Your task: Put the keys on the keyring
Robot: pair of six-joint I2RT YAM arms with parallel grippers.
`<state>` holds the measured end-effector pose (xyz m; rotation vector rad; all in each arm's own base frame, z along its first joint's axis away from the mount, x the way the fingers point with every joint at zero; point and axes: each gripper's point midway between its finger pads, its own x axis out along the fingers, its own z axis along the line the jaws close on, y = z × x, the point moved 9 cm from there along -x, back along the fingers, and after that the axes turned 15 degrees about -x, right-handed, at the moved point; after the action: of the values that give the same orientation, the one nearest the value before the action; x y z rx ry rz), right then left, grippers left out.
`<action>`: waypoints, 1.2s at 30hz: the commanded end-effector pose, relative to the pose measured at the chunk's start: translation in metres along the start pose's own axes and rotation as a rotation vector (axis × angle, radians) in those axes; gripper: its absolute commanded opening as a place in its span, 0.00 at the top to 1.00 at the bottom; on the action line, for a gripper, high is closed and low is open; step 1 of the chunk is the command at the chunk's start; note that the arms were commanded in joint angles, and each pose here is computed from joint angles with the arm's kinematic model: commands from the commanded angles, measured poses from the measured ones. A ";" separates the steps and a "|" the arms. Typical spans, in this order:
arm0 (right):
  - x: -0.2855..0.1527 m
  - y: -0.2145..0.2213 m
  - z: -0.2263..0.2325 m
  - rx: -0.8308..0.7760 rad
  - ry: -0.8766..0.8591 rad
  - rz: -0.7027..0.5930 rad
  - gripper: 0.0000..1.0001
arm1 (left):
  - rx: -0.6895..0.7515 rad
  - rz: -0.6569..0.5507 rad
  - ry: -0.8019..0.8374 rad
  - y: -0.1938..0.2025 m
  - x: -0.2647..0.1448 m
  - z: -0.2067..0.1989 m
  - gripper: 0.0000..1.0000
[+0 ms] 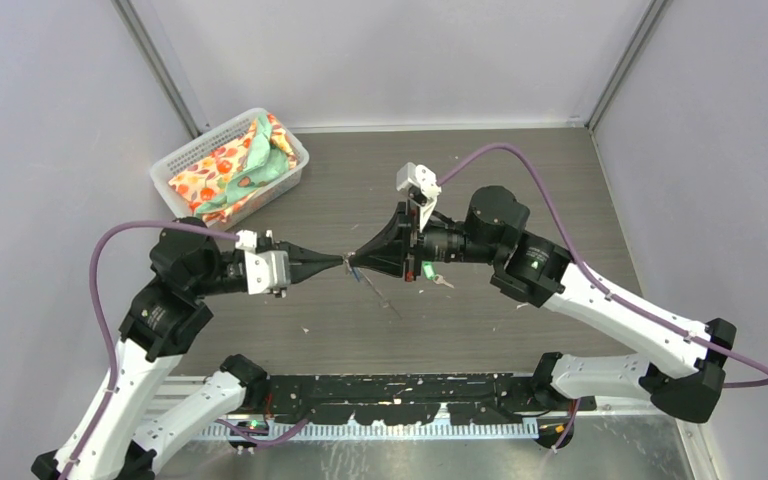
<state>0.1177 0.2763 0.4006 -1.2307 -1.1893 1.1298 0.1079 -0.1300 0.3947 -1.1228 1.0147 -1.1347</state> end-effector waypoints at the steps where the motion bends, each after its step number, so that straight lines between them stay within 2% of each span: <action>1: 0.005 -0.027 -0.008 -0.037 0.091 -0.213 0.99 | 0.058 -0.028 0.106 0.000 0.005 -0.007 0.99; 9: -0.003 -0.026 -0.013 -0.039 0.200 -0.275 0.99 | 0.111 -0.038 0.120 0.002 0.004 -0.010 0.99; 16: -0.006 -0.022 -0.018 -0.036 0.270 -0.277 0.99 | 0.136 -0.045 0.188 0.006 0.004 -0.019 0.99; 17: -0.006 -0.022 -0.018 -0.041 0.270 -0.269 0.99 | 0.119 -0.047 0.198 0.004 0.003 -0.020 0.99; 18: -0.006 -0.022 -0.018 -0.045 0.269 -0.263 0.99 | 0.101 -0.048 0.200 0.002 0.003 -0.021 0.95; 20: -0.007 -0.021 -0.017 -0.056 0.266 -0.251 0.99 | 0.055 -0.043 0.176 -0.002 0.003 -0.020 0.79; 24: -0.012 -0.021 -0.016 -0.080 0.273 -0.238 0.99 | -0.030 -0.047 0.023 -0.013 -0.001 -0.011 0.68; 30: -0.021 -0.023 -0.008 -0.120 0.231 -0.239 0.99 | -0.168 -0.123 -0.257 -0.033 -0.007 0.008 0.68; 33: -0.022 -0.025 -0.003 -0.127 0.181 -0.232 0.99 | -0.256 -0.109 -0.249 -0.034 -0.002 0.009 0.70; 36: -0.023 -0.025 -0.003 -0.119 0.180 -0.218 0.99 | -0.338 -0.078 -0.158 -0.030 0.005 0.004 0.67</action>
<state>0.1252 0.2596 0.4049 -1.2508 -1.1541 0.8257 0.1094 -0.1293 0.4162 -1.4061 0.9794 -0.9610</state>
